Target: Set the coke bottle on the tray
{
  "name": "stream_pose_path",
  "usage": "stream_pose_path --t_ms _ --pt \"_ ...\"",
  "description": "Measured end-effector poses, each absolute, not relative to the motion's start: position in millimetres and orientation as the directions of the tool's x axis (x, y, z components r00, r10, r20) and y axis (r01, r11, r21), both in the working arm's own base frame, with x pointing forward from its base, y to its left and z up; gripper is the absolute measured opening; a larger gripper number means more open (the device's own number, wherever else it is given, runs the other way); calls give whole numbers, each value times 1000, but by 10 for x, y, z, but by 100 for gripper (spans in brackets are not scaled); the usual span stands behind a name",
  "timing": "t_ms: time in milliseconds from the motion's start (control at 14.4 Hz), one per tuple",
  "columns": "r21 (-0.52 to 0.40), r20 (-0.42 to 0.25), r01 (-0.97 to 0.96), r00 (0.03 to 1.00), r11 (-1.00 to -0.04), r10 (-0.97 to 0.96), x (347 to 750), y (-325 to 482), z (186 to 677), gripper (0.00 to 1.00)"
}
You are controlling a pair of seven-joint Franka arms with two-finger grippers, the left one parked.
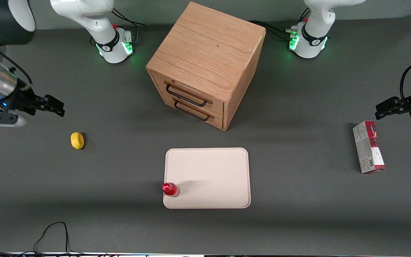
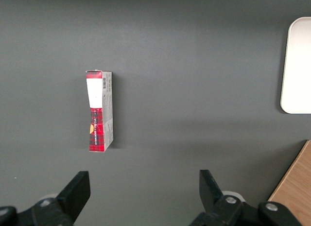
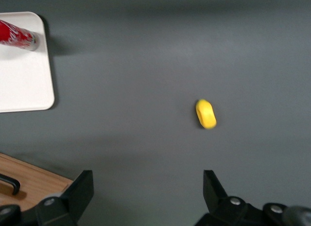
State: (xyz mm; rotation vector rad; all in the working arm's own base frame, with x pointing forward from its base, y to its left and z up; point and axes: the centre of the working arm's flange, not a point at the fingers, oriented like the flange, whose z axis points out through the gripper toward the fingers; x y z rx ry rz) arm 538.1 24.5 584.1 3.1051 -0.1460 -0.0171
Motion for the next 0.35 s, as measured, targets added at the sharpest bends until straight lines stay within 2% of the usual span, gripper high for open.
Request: stream_pose_path --t_ms 347 --pt "-1 2 -122 993 -993 -122 5096 132 5960 100"
